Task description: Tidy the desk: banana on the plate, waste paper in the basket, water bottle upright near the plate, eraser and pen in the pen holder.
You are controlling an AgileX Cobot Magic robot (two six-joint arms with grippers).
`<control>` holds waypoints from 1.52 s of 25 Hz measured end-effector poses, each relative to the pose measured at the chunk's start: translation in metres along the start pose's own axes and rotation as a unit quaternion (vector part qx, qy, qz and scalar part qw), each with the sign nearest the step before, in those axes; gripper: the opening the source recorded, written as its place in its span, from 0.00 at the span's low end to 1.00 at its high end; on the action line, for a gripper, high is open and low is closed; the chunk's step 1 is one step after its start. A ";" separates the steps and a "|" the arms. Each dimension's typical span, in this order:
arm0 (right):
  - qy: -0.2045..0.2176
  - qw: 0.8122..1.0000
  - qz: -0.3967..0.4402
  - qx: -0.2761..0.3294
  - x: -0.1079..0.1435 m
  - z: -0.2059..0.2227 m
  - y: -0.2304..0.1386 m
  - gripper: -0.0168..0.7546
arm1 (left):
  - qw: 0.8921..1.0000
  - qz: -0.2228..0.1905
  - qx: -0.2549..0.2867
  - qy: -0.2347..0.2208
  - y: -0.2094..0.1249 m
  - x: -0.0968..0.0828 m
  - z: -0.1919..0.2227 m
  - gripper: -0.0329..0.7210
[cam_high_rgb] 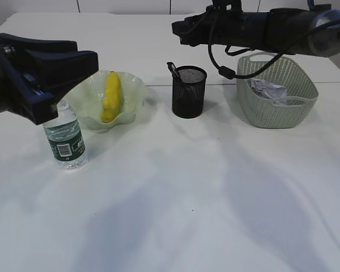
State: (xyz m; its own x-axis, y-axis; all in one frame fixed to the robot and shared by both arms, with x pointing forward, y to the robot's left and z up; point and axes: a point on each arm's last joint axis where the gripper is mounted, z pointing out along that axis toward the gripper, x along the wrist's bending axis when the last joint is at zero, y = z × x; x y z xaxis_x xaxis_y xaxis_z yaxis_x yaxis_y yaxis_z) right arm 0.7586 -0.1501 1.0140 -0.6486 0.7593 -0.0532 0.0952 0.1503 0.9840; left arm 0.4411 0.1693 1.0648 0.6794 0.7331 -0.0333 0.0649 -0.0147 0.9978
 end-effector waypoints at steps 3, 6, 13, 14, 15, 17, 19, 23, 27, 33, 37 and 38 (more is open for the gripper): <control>0.002 1.000 0.002 -0.014 0.002 -0.006 0.015 0.42 | 1.000 -0.001 0.016 0.017 0.000 0.002 -0.004 0.44; 0.007 1.000 0.016 -0.016 0.004 -0.012 0.029 0.42 | 0.999 0.000 0.021 0.027 0.002 0.003 -0.008 0.44; 0.037 0.999 -0.002 0.036 0.015 -0.029 0.047 0.42 | 0.998 -0.001 0.025 0.050 0.009 0.004 -0.020 0.44; 0.039 0.998 -0.005 0.045 0.016 -0.032 0.049 0.43 | 0.998 -0.003 0.027 0.055 0.010 0.004 -0.021 0.44; 0.039 0.998 -0.008 0.051 0.018 -0.036 0.052 0.43 | 0.998 -0.004 0.028 0.060 0.011 0.004 -0.023 0.44; 0.038 0.997 -0.008 0.066 0.020 -0.044 0.057 0.43 | 0.997 -0.010 0.032 0.070 0.012 0.005 -0.028 0.44; 0.037 0.996 -0.008 0.079 0.025 -0.055 0.063 0.43 | 0.996 -0.014 0.036 0.081 0.014 0.006 -0.033 0.44; 0.034 0.995 -0.014 0.097 0.032 -0.074 0.072 0.43 | 0.994 -0.023 0.038 0.101 0.019 0.006 -0.044 0.44; 0.028 0.992 -0.032 0.121 0.049 -0.113 0.090 0.44 | 0.992 -0.025 0.036 0.115 0.025 0.005 -0.057 0.44; 0.024 0.993 -0.041 0.110 0.071 -0.161 0.110 0.44 | 0.988 -0.029 0.045 0.147 0.031 0.004 -0.080 0.44; 0.026 0.993 -0.041 0.108 0.084 -0.186 0.112 0.44 | 0.984 -0.048 0.040 0.164 0.035 0.003 -0.098 0.44; 0.027 0.993 -0.040 0.109 0.087 -0.191 0.112 0.44 | 0.984 -0.052 0.038 0.167 0.036 0.002 -0.102 0.44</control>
State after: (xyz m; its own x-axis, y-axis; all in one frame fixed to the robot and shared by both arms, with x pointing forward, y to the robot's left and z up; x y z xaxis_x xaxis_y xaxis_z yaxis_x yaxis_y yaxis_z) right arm 0.5684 -0.1881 1.1516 -0.6993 0.7057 -0.1144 0.1999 0.3467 0.9164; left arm 0.3700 0.2397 1.1068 0.3884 0.9159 -0.1014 0.1835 0.0310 0.9825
